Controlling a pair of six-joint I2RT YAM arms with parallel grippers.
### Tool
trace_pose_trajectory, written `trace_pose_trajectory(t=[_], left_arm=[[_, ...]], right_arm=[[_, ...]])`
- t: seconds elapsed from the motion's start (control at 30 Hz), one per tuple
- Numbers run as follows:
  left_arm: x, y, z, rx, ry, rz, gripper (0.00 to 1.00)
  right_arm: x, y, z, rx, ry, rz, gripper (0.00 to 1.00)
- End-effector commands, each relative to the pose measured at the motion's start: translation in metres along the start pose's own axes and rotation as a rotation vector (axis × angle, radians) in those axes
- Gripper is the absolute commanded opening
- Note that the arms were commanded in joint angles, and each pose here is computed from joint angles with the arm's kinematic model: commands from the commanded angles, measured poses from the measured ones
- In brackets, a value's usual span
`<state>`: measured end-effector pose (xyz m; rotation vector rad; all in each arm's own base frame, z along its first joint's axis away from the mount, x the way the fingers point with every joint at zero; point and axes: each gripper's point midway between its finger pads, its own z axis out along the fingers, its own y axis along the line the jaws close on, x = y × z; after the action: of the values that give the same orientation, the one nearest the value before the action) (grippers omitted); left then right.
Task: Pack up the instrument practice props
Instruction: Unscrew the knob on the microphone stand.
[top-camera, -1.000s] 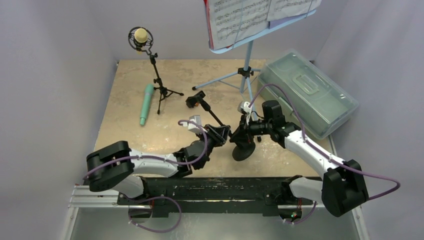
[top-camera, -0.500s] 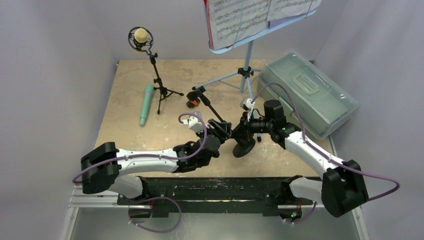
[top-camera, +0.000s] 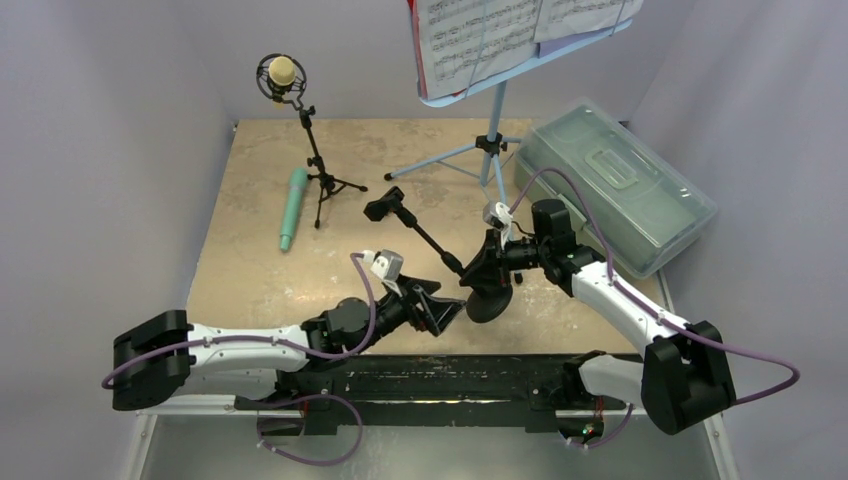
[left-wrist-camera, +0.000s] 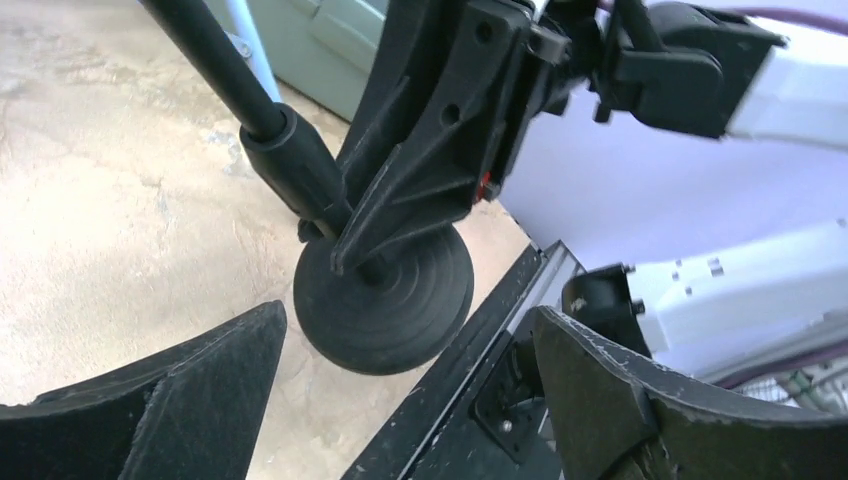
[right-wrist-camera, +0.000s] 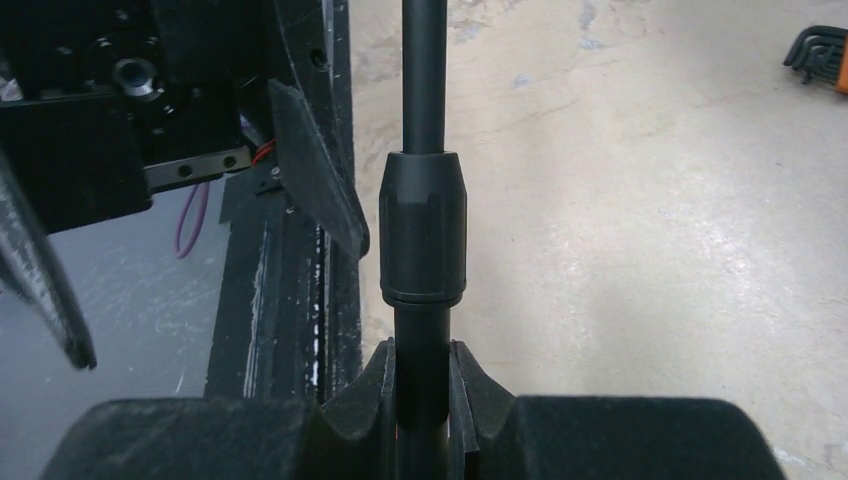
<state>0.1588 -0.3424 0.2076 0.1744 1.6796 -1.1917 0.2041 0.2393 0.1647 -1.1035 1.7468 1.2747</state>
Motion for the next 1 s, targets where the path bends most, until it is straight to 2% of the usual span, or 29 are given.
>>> trace_pose_trajectory(t=[0.0, 0.17, 0.4, 0.63, 0.83, 0.97], left_arm=[[-0.022, -0.033, -0.026, 0.25, -0.116, 0.07, 0.94], [-0.032, -0.022, -0.04, 0.284, -0.249, 0.072, 1.0], [-0.035, -0.026, -0.034, 0.346, -0.362, 0.201, 1.0], [-0.047, -0.034, -0.004, 0.373, -0.398, 0.192, 0.99], [-0.061, -0.041, 0.003, 0.376, -0.442, 0.183, 0.94], [-0.076, -0.032, -0.001, 0.315, -0.494, 0.175, 0.81]], right_arm=[[-0.026, 0.02, -0.005, -0.119, -0.059, -0.14, 0.0], [-0.026, 0.024, -0.007, -0.15, -0.067, -0.155, 0.0], [-0.023, 0.027, -0.008, -0.168, -0.067, -0.161, 0.0], [-0.023, 0.029, -0.009, -0.18, -0.066, -0.172, 0.0], [-0.024, 0.029, -0.009, -0.176, -0.067, -0.178, 0.0], [-0.024, 0.029, -0.01, -0.178, -0.068, -0.177, 0.0]])
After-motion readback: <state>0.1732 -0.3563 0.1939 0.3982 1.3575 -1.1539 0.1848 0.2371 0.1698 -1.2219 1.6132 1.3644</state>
